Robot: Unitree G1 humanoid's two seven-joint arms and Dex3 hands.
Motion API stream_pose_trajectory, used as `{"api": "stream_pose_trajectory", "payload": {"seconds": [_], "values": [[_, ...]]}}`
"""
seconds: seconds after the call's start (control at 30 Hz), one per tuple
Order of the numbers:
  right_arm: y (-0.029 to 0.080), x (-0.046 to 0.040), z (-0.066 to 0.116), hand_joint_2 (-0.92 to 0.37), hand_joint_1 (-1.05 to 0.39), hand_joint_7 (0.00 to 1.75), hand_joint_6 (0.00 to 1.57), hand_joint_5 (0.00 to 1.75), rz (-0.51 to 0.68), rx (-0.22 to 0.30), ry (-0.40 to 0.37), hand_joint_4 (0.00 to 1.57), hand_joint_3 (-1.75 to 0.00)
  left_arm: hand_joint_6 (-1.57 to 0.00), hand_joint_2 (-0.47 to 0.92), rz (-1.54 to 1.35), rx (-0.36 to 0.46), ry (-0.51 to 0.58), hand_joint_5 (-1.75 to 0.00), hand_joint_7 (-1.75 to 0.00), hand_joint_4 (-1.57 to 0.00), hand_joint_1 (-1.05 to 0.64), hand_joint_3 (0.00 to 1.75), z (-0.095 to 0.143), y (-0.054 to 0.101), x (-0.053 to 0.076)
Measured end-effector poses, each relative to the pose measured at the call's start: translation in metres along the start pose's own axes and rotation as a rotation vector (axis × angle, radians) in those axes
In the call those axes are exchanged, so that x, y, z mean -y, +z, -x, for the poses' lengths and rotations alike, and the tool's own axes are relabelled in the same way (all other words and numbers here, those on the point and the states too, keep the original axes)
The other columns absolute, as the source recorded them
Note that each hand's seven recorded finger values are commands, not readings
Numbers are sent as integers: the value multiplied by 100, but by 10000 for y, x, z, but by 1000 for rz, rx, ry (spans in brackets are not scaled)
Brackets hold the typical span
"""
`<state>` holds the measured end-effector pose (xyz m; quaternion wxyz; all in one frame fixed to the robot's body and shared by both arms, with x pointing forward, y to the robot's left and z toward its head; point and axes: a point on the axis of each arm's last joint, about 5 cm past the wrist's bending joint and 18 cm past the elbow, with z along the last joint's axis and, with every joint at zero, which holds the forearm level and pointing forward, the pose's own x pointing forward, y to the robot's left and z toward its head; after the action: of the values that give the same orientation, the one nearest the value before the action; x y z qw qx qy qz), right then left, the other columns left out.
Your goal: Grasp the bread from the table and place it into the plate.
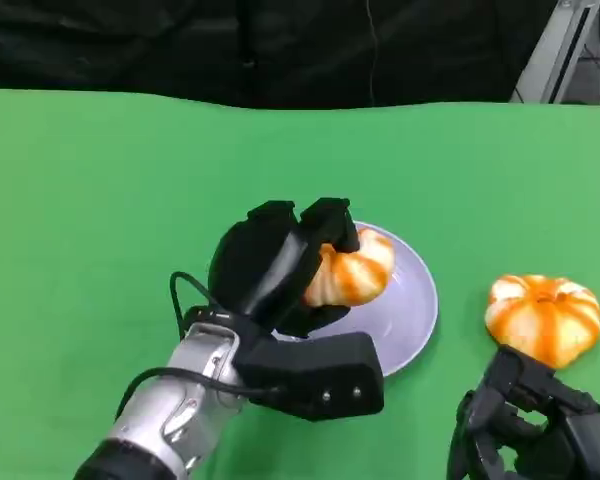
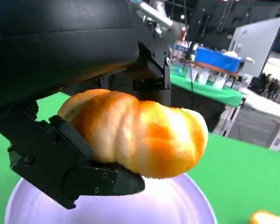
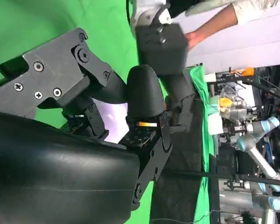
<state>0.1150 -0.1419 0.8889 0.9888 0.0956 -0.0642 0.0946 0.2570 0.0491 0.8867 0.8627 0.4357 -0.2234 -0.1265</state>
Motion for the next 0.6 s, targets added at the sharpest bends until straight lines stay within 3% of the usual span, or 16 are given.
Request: {"api": "stream_pose_trajectory", "payload": {"seconds": [0.07, 0.13, 0.17, 0.23, 0.33, 0.47, 0.6], "values": [[13, -2, -1, -56, -12, 168, 69, 175, 1, 4, 1, 86, -123, -70, 92, 9, 9, -18, -32, -9, -47, -51, 22, 21, -17, 26], [17, -3, -3, -56, -12, 167, 69, 175, 1, 7, 2, 86, -124, -58, 92, 7, 26, -39, -15, -2, -35, -65, 26, 34, -26, 27], [18, -4, -4, -56, -12, 167, 69, 175, 1, 7, 2, 86, -124, -56, 92, 3, 31, -53, -13, -1, -33, -66, 27, 40, -37, 21], [18, -4, -3, -56, -12, 167, 69, 175, 1, 7, 2, 86, -124, -31, 92, -8, 33, -73, -5, -1, -13, -85, 47, 53, -63, 11], [21, -7, -4, -56, -12, 167, 69, 175, 0, 6, -1, 85, -124, -13, 92, -39, 28, -154, 0, 0, -1, -97, 64, 60, -76, -26], [21, -7, -4, -56, -13, 167, 69, 175, -1, 7, -2, 85, -123, -9, 92, -83, 13, -250, 0, 0, 0, -101, 70, 64, -93, -80], [19, -6, -6, -56, -13, 167, 69, 175, -1, 7, 0, 84, -123, -9, 92, -94, 17, -273, 0, 0, 0, -101, 72, 74, -78, -93]]}}
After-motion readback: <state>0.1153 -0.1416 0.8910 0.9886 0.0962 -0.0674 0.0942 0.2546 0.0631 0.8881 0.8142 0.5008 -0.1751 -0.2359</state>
